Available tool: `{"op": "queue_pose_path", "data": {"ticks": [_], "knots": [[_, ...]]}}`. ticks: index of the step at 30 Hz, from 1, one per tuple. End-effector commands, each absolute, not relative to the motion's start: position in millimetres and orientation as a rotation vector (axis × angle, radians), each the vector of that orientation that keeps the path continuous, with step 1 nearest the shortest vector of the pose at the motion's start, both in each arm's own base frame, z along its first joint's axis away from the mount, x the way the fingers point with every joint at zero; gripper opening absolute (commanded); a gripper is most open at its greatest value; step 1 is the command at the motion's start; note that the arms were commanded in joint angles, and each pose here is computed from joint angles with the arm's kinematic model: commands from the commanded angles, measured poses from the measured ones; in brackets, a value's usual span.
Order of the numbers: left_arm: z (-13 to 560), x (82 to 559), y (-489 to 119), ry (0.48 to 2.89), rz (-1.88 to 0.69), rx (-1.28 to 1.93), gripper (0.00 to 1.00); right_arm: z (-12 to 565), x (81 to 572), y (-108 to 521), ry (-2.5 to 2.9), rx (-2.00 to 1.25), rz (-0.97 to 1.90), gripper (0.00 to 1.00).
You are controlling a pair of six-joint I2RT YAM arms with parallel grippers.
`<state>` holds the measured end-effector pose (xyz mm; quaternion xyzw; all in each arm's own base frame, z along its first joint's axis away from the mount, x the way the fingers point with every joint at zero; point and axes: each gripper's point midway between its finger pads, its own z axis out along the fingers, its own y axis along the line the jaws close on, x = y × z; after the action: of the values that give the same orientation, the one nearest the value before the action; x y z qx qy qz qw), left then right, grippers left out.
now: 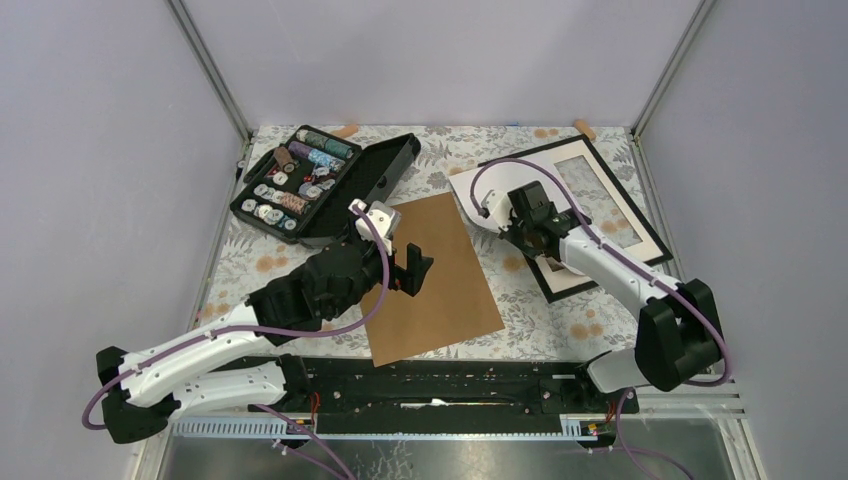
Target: Put the photo into the frame
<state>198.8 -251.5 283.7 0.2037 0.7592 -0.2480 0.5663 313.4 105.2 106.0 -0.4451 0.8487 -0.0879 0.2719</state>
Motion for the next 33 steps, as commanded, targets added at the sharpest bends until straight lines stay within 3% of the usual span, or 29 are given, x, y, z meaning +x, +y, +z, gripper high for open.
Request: {"op": "queue_pose_path", "data": {"ticks": [1, 18, 23, 33], "knots": [[294.7, 203.6, -254.5, 1.752, -0.597, 0.451, 0.99, 115.6, 326.9, 100.0, 2.283, -1.163, -0.338, 0.0], [287.2, 206.4, -260.3, 1.776, -0.596, 0.462, 0.99, 113.1, 338.5, 80.8, 2.336, -1.084, -0.516, 0.0], [285.1, 207.5, -261.8, 1.782, -0.591, 0.465, 0.99, 114.9, 343.5, 107.7, 2.329, -1.064, -0.336, 0.0], [282.3, 209.7, -262.4, 1.794, -0.591, 0.462, 0.99, 103.4, 346.1, 68.1, 2.356, -0.995, -0.506, 0.02]]}}
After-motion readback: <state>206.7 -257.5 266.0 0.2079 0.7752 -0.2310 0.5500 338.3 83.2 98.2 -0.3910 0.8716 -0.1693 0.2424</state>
